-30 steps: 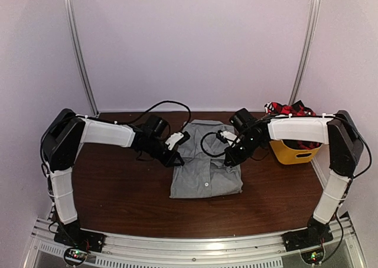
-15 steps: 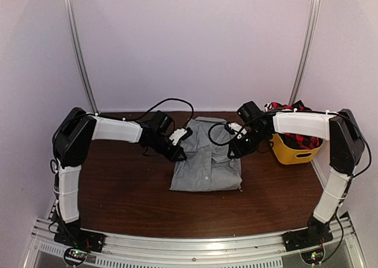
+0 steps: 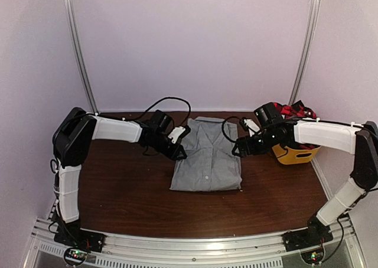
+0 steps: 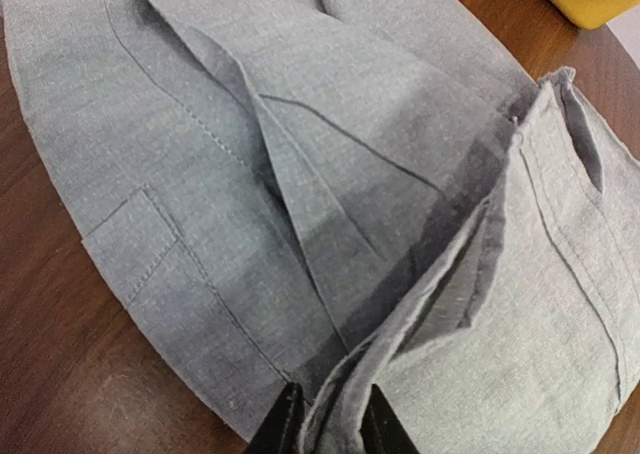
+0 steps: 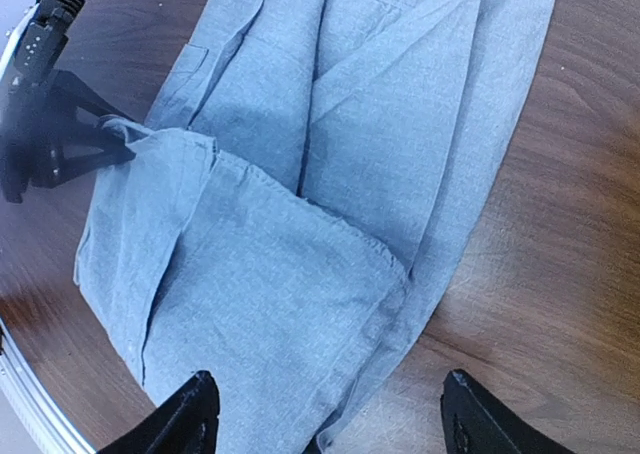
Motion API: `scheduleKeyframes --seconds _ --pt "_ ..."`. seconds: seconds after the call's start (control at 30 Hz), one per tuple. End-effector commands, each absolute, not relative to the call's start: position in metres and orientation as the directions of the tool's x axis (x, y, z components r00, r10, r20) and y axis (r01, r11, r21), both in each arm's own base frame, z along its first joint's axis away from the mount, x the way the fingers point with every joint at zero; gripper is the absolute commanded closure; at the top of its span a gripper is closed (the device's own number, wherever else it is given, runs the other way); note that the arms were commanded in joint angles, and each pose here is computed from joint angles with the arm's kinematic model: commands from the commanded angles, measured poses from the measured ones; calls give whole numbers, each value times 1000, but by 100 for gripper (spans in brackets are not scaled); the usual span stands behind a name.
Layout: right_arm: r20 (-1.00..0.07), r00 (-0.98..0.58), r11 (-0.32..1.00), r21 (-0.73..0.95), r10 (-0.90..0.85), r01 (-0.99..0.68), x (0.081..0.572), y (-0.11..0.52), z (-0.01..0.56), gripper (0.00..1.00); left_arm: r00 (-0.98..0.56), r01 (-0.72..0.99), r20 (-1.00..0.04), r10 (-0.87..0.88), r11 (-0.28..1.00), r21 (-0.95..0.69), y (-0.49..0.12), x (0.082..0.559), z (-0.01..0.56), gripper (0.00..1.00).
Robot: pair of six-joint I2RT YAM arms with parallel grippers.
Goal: Fold and stack the long sleeve shirts
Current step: Fold the rectangle-folded shirt at the center of the board, then smooth out the 2/3-rectangle-folded shirt at the center of the board.
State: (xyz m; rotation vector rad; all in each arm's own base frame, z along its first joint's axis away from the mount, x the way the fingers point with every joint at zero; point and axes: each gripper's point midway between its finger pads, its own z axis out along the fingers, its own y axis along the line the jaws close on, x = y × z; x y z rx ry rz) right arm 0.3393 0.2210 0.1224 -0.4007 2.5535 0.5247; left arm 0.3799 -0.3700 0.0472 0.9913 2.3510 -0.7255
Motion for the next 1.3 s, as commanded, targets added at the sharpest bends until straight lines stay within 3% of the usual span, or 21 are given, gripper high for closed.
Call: scheduleKeyframes --seconds 0.0,0.37,0.53,0.77,1.0,1.27 --pt "-553 -825 854 369 -115 -366 336 230 123 22 -611 742 -656 443 610 -279 -374 395 58 78" --pt "-502 -862 839 439 -70 -323 344 244 83 33 -634 695 -653 414 675 -247 -366 406 55 78" --pt "-464 -882 880 382 -81 -282 344 232 58 37 -654 661 -648 391 713 -236 -360 410 50 78" --pt "-546 -836 903 326 -62 -280 339 219 87 41 -583 619 -776 239 749 -235 -348 412 104 74" --pt "-630 -769 834 367 -104 -413 300 253 131 42 -542 686 -828 147 646 -334 -353 366 135 71" --pt "-577 -803 713 500 -150 -492 258 294 103 48 -608 720 -783 135 508 -472 -385 317 109 71"
